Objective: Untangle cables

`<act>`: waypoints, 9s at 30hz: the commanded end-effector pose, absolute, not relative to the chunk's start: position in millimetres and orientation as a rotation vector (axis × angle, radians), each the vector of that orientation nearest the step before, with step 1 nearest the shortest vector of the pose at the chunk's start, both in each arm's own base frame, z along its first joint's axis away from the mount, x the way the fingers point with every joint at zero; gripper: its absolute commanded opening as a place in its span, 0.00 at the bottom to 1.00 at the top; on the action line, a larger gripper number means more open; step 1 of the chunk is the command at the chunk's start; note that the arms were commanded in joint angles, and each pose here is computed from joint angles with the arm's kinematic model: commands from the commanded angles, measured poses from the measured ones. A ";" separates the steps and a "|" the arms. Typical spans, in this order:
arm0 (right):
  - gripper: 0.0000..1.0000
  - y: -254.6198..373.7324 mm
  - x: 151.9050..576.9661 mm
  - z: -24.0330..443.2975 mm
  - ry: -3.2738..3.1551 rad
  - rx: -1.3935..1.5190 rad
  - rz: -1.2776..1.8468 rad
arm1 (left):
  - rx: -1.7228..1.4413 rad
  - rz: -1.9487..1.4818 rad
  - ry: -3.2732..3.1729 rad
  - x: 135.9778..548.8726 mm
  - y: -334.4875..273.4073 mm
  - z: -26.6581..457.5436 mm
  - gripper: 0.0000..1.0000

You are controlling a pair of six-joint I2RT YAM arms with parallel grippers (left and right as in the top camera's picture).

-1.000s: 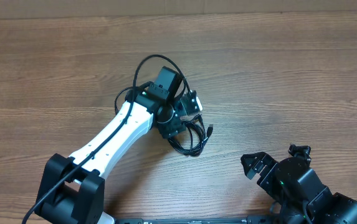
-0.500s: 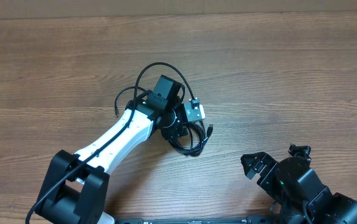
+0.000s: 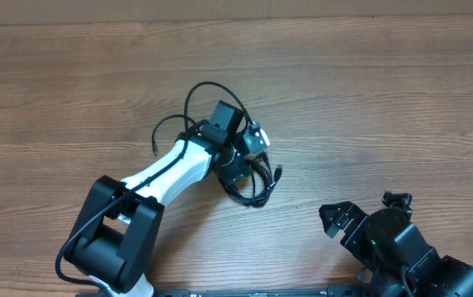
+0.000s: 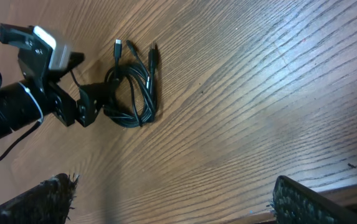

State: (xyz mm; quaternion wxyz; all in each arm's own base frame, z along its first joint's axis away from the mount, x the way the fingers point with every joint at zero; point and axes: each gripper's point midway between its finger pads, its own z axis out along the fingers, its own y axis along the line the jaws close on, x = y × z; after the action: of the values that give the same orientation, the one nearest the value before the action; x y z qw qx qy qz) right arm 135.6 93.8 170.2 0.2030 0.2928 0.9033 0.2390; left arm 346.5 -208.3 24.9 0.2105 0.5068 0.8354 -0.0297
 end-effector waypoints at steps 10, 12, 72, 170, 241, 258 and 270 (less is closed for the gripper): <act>1.00 93.4 135.4 169.8 2.515 0.816 0.670 | 1.256 -0.156 2.566 319.8 -196.6 15.9 0.81; 1.00 93.4 135.4 169.8 2.515 0.816 0.670 | 1.267 -0.188 2.581 313.9 -197.7 15.0 0.78; 1.00 93.4 135.4 169.8 2.515 0.816 0.670 | -1.056 0.074 2.975 227.6 -172.8 -2.0 0.75; 0.22 289.7 191.2 197.8 2.484 -0.204 1.353 | -0.074 -0.352 2.692 266.8 -138.5 200.2 0.04; 0.26 241.5 261.9 175.9 2.435 0.137 0.799 | 0.573 -0.914 2.599 226.6 -210.7 225.4 0.04; 0.79 194.7 191.5 289.9 2.186 0.020 1.031 | 0.518 -0.710 2.606 244.0 -192.6 216.3 0.04; 1.00 151.3 187.0 264.2 2.239 0.055 0.760 | 0.840 -0.628 2.480 242.6 -192.6 215.8 0.04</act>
State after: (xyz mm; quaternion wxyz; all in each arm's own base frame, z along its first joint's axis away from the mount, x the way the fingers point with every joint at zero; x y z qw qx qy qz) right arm 179.0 157.7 266.3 0.3584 0.0368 0.8709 0.3342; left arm 240.9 -191.5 202.7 0.1870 0.2366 0.9232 -0.2381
